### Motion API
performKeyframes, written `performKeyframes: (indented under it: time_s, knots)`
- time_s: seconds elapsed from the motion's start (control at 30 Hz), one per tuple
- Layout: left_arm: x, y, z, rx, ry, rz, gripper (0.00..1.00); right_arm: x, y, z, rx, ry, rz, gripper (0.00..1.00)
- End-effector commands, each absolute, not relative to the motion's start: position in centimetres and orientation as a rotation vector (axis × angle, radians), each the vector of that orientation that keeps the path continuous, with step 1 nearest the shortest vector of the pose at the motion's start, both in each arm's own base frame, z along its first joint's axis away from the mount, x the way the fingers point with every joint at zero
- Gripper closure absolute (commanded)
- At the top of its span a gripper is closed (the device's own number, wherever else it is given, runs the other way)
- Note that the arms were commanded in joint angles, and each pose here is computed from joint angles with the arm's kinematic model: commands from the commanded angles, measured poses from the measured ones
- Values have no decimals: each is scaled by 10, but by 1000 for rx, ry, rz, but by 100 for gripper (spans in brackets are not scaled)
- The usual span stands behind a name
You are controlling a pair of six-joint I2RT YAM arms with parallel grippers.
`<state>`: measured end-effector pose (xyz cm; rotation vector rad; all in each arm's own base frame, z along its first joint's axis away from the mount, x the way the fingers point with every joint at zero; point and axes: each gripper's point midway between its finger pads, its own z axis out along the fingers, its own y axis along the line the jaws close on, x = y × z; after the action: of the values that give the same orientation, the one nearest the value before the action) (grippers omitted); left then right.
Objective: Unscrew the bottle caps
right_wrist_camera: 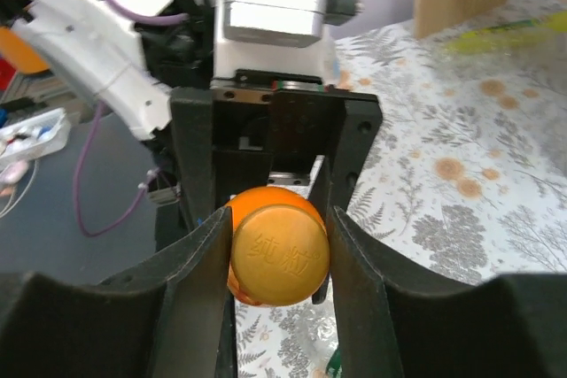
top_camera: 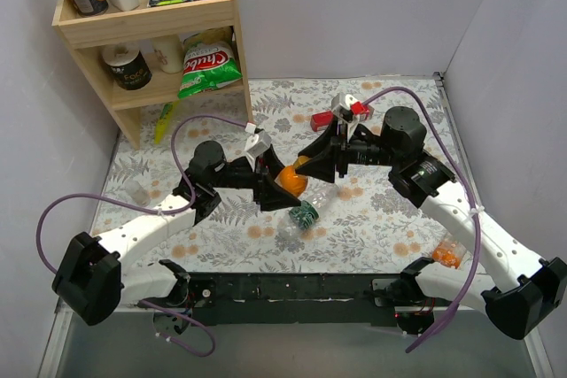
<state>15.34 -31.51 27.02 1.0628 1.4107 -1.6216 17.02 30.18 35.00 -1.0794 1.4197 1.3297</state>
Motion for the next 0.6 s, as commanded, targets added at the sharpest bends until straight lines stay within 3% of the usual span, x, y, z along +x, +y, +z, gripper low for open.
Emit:
performKeyframes:
  time_s: [0.0,0.1,0.27,0.4,0.57]
  knots:
    - [194,-315,264,935,1521,-1317,74,207,290,374,-898,1464,1109,38]
    - [222,-307,253,843,1597,-1153,74,226,277,383,-723,1524,1033,10]
    - [244,-299,243,749,1660,-1033,74,238,274,378,-502,1595,1057,9]
    - [257,-290,237,685,1688,-950,74,260,274,352,-272,1764,990,21]
    - [267,-282,235,656,1694,-870,74,265,293,336,-194,1836,991,24]
